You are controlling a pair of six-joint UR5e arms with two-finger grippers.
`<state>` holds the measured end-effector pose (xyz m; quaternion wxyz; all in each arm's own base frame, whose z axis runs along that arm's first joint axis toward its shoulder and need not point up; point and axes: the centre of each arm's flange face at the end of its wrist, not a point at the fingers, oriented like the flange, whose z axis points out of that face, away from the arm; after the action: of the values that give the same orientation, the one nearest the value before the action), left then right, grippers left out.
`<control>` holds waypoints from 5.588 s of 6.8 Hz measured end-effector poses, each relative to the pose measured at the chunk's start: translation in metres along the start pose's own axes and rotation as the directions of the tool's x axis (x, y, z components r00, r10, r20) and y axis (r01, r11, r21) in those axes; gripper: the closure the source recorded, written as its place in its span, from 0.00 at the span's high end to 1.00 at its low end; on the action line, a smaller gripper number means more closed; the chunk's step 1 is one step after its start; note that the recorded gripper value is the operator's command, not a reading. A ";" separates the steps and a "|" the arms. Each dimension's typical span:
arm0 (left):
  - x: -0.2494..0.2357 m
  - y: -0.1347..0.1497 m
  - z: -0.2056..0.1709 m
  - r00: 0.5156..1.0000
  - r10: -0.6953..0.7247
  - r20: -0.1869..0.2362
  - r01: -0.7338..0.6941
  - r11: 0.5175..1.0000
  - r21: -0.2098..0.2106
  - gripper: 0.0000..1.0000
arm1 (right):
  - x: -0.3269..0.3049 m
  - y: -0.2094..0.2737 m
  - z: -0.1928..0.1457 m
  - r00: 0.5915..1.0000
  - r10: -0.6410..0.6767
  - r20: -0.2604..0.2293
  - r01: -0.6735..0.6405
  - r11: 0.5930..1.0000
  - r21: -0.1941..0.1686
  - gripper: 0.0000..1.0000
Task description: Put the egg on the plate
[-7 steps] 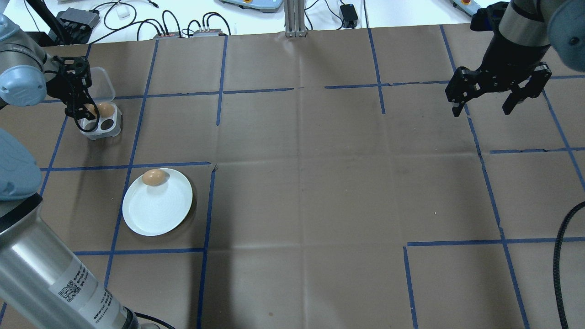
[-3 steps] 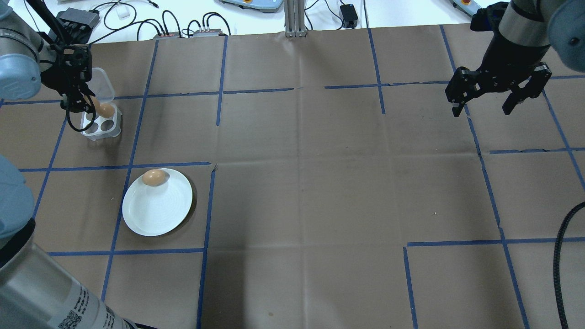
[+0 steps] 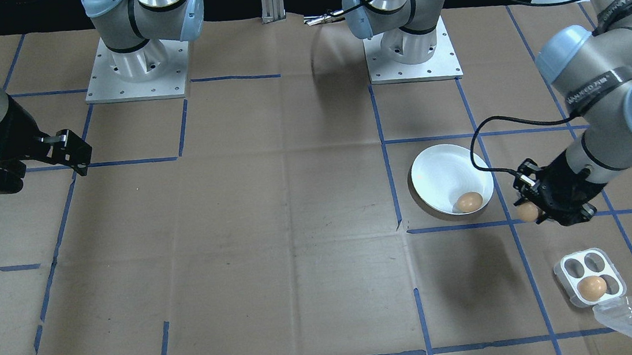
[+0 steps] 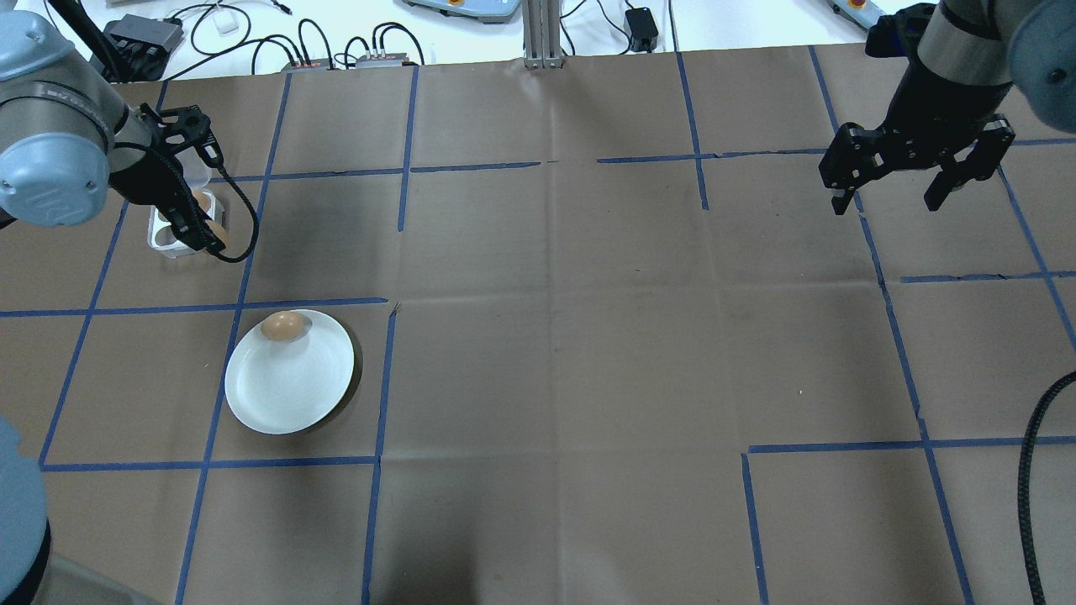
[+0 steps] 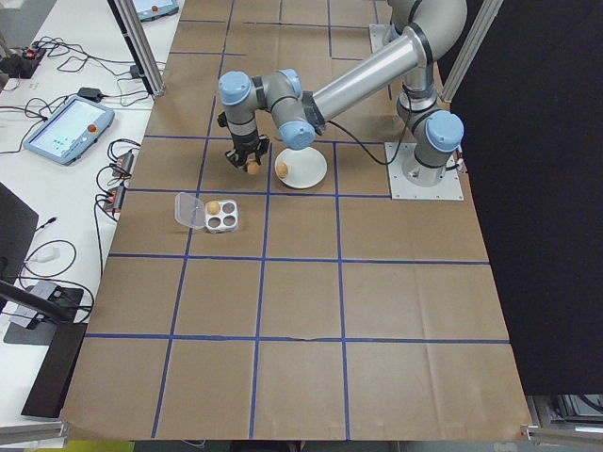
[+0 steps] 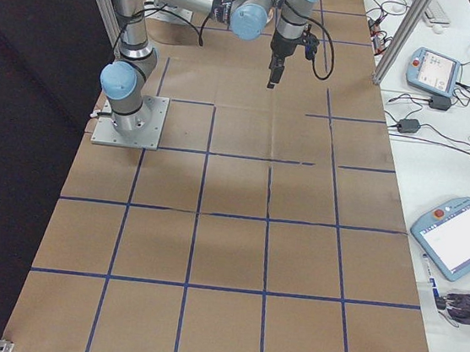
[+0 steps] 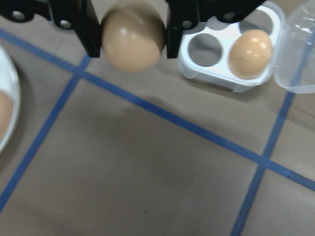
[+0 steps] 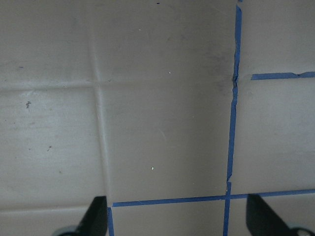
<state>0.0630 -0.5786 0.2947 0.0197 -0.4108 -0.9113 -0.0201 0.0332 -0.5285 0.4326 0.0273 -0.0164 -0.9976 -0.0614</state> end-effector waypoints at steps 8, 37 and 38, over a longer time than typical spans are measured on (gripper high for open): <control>0.112 0.006 0.055 0.905 -0.405 -0.133 0.391 0.913 -0.118 0.91 | 0.000 0.000 0.000 1.000 0.000 0.000 0.000 1.000 0.000 1.00; -0.186 0.009 0.041 0.444 -0.896 -0.016 0.888 0.439 0.135 0.07 | 0.000 0.000 0.000 1.000 0.000 0.000 0.000 1.000 0.000 1.00; -0.173 0.011 0.023 0.447 -0.894 -0.014 0.888 0.442 0.126 0.07 | 0.000 0.000 0.000 1.000 0.000 0.000 0.000 1.000 0.000 1.00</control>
<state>0.1852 -0.6995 0.2626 0.0047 0.1302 -0.9908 0.0362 0.0332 -0.5285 0.4326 0.0273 -0.0164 -0.9976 -0.0614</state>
